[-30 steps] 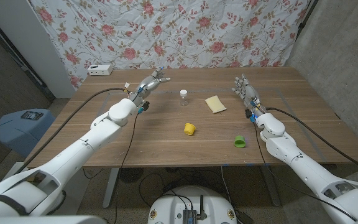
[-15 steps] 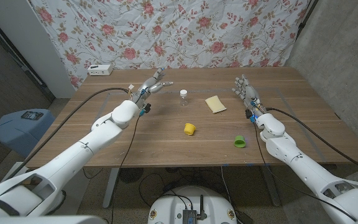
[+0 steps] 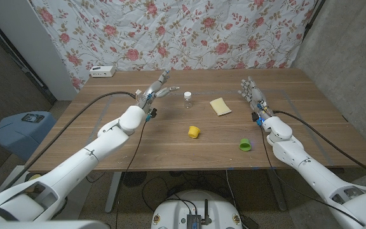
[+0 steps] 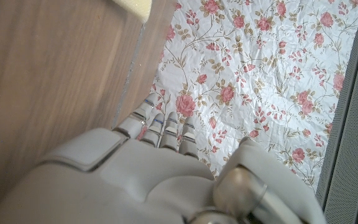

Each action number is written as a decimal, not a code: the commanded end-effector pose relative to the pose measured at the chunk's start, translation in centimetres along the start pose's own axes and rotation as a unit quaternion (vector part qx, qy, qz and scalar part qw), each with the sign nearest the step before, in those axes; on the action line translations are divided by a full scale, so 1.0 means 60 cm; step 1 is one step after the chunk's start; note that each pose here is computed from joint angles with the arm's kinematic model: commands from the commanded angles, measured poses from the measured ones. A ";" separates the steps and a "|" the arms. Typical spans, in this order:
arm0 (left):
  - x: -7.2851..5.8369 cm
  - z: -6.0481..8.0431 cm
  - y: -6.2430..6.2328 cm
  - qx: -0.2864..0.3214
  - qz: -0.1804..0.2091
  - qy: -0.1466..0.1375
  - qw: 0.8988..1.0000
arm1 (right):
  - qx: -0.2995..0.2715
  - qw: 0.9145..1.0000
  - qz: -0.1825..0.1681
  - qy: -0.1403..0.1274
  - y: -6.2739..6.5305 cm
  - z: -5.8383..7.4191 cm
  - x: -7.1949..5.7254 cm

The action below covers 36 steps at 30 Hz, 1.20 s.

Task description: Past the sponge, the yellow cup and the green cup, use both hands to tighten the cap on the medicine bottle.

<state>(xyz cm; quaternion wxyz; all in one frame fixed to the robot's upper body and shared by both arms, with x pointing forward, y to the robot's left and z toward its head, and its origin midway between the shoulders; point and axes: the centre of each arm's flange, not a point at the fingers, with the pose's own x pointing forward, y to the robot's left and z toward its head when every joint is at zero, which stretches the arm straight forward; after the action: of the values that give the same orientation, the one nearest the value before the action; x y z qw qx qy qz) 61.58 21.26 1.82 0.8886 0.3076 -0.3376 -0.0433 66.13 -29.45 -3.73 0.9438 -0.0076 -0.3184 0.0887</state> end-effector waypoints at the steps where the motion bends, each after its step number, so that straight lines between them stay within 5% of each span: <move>1: -0.007 -0.002 -0.015 0.019 0.023 0.000 1.000 | 0.003 1.000 0.003 -0.001 0.001 -0.004 0.004; 22: -0.004 -0.031 -0.051 0.012 0.056 0.018 0.998 | 0.006 1.000 0.009 0.000 0.008 -0.011 0.009; 36: 0.019 -0.044 -0.078 -0.018 0.067 0.006 0.998 | 0.006 1.000 0.007 -0.001 0.006 -0.013 0.000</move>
<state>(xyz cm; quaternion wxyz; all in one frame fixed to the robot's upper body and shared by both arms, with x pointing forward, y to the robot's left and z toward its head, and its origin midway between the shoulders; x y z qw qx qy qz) 63.23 19.57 -1.05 0.8923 0.2891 -0.3466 0.0123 66.76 -28.93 -4.18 0.9434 -0.0044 -0.3167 0.0985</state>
